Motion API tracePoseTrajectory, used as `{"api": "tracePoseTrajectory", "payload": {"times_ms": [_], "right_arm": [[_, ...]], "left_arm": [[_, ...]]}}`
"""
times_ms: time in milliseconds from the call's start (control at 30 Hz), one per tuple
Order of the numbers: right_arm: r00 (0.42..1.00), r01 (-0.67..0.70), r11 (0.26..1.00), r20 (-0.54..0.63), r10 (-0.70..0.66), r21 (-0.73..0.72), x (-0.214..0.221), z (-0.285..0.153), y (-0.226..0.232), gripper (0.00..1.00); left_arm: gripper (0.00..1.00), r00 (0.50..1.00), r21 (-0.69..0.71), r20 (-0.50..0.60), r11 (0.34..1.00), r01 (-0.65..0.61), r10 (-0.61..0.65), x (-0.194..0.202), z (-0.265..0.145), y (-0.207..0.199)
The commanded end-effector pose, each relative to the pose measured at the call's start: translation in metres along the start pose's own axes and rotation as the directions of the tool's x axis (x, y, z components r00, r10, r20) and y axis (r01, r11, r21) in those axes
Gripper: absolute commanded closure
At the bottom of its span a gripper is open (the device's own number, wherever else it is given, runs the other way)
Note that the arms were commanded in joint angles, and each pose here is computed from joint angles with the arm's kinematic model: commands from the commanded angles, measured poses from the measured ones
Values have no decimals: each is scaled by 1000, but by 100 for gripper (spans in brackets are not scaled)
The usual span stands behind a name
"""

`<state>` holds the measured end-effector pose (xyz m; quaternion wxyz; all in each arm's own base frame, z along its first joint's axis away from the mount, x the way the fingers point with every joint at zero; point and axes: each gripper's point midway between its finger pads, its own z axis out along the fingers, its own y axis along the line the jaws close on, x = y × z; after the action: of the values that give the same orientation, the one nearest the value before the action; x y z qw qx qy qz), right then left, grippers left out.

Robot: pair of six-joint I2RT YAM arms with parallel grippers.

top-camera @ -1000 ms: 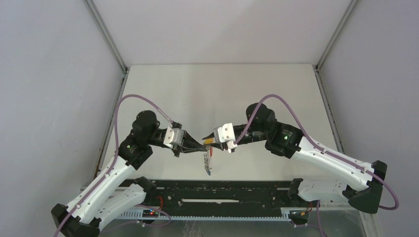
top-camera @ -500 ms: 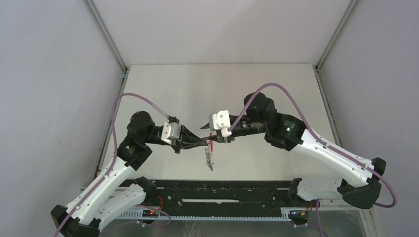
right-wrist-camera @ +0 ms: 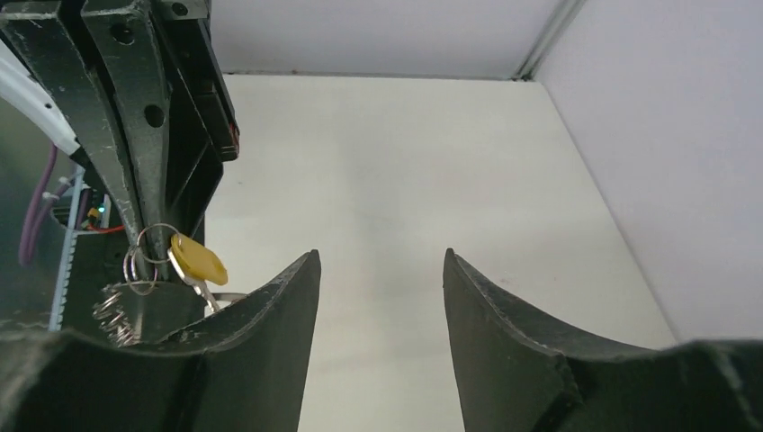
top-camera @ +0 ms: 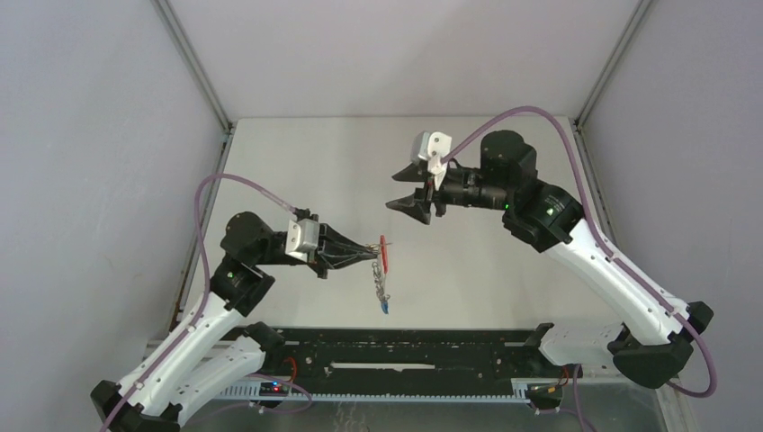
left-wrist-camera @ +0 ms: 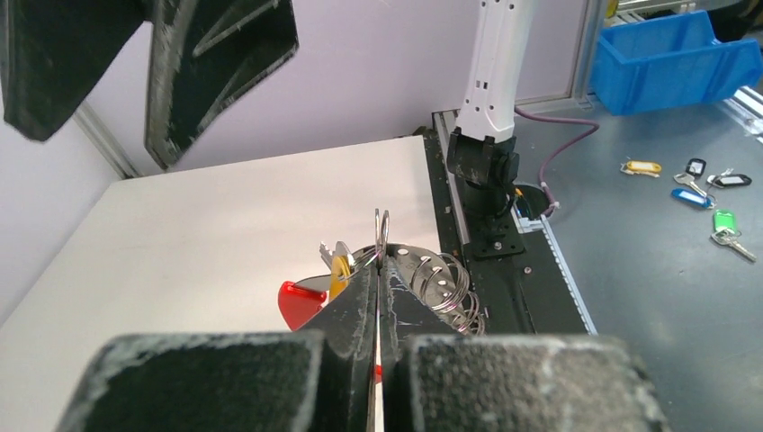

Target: Put the keys on the keyring

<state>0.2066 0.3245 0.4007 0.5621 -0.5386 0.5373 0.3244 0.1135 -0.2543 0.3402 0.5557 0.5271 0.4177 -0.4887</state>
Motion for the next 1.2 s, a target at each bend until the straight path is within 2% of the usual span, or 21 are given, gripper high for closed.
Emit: {"api": "tracePoseTrajectory", "payload": {"times_ms": [0,167,333,600,933,1033,1167], "right_arm": [[994,-73,994,71,79,-82,-27,-20,7,38],[998,-32,964,36,43,-264,-19,-30,49,37],[1000,-15,943,-22,8,-332,-12,-20,75,38],[998,-22,947,-62,2,-319,-10,-4,74,47],[992,2,961,-121,-36,-277,3,7,69,49],[992,6,962,-120,-40,-273,3,9,67,54],[992,13,962,-115,-46,-272,2,10,66,66]], "left_arm": [[100,1000,-64,29,998,10,-8,-3,0,10],[100,999,-118,28,993,19,-16,-2,0,21],[100,999,-154,23,987,36,-33,2,0,30],[100,999,-155,17,987,32,-29,3,-1,29],[100,1000,-149,18,989,27,-25,1,-1,28],[100,1000,-147,17,989,28,-25,1,-1,28],[100,1000,-148,16,989,25,-23,2,-1,28]]}}
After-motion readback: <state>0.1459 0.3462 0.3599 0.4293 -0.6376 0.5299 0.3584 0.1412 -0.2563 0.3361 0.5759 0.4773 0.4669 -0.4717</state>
